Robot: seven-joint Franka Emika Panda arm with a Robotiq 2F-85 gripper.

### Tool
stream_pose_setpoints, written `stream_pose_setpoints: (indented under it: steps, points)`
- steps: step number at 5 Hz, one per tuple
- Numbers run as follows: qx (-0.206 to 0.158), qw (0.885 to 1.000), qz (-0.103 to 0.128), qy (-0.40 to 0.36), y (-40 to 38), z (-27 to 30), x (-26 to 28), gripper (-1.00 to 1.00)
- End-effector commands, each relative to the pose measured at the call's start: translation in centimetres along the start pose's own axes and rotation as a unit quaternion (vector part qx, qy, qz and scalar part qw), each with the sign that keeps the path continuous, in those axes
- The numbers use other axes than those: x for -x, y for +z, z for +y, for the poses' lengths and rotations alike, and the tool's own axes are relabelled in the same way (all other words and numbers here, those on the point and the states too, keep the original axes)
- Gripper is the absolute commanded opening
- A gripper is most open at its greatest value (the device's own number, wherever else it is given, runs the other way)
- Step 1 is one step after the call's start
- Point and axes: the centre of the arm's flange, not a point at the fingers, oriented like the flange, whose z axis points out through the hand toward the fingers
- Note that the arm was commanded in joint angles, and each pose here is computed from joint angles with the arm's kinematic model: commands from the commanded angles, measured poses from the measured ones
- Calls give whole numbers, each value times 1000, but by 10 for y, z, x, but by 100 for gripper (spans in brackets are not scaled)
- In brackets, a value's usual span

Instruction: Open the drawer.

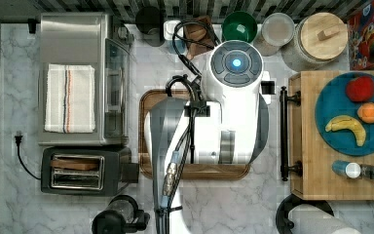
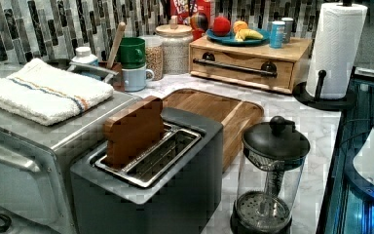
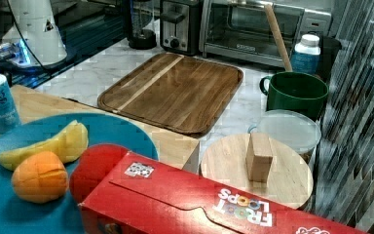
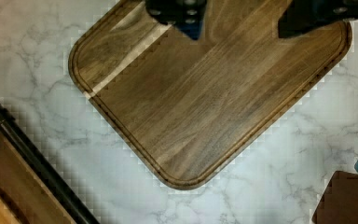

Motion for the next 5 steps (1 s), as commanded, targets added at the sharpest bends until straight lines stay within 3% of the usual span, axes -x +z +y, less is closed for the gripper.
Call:
stream_pose_setpoints:
  steps: [1,2,3,5]
  points:
    - [1,1000,0,-1,1,-1,0,100]
    - [4,1000,-11,-29,8,11,-3,100]
    - [-8,997,-1,-75,18,34,-6,100]
    - [-6,987,-14,-159,24,76,-31,100]
